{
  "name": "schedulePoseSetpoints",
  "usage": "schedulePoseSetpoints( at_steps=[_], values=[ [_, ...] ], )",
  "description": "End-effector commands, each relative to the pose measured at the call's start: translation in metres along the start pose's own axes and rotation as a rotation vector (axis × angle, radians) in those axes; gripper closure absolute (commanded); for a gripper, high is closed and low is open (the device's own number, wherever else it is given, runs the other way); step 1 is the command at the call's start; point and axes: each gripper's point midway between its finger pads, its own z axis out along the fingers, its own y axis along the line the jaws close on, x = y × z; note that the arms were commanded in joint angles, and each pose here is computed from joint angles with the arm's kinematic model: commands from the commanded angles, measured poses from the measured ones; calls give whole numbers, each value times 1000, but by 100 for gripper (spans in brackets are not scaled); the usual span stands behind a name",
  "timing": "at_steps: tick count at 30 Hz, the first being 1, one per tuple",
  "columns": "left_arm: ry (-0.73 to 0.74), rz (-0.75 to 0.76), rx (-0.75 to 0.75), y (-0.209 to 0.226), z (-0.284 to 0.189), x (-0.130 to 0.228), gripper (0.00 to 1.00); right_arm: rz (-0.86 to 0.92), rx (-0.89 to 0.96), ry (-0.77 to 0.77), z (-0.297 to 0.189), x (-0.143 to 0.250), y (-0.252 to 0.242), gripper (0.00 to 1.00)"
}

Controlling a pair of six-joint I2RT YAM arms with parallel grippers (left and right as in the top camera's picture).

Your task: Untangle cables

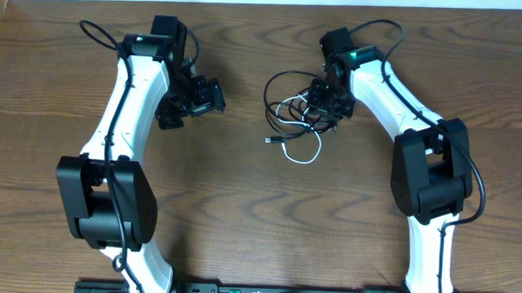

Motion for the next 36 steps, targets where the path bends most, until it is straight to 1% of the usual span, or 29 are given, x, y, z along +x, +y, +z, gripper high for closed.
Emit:
schedulePoseSetpoints(
  at_steps=[1,4,5,6,10,13,17,21,24,26,29,32,36],
  values=[
    [14,-15,3,0,2,3,2,13,43,20,17,4,-7,71],
    [14,-15,3,0,2,3,3,14,53,40,26,7,-9,87],
    [14,-15,3,0,2,3,2,12,57,44,29,8,-10,96],
    [14,-15,3,0,2,3,2,11,57,45,29,8,-10,99],
    [14,-15,3,0,2,3,2,13,-13,46,15,5,2,99],
    [14,-15,3,0,2,3,2,-38,-133,8,-23,-6,24,99],
    [14,-15,3,0,2,3,2,-147,-325,-126,-112,-22,60,99],
    [14,-15,3,0,2,3,2,-222,-447,-368,-222,-37,80,99],
    [14,-15,3,0,2,3,2,-294,-529,-557,-299,-33,93,99],
    [14,-15,3,0,2,3,3,-333,-578,-659,-340,-24,100,99],
    [14,-15,3,0,2,3,2,-383,-636,-775,-389,-8,108,99],
    [14,-15,3,0,2,3,2,-417,-691,-862,-425,5,115,99],
    [14,-15,3,0,2,3,2,-436,-811,-1018,-480,12,128,99]
  ],
)
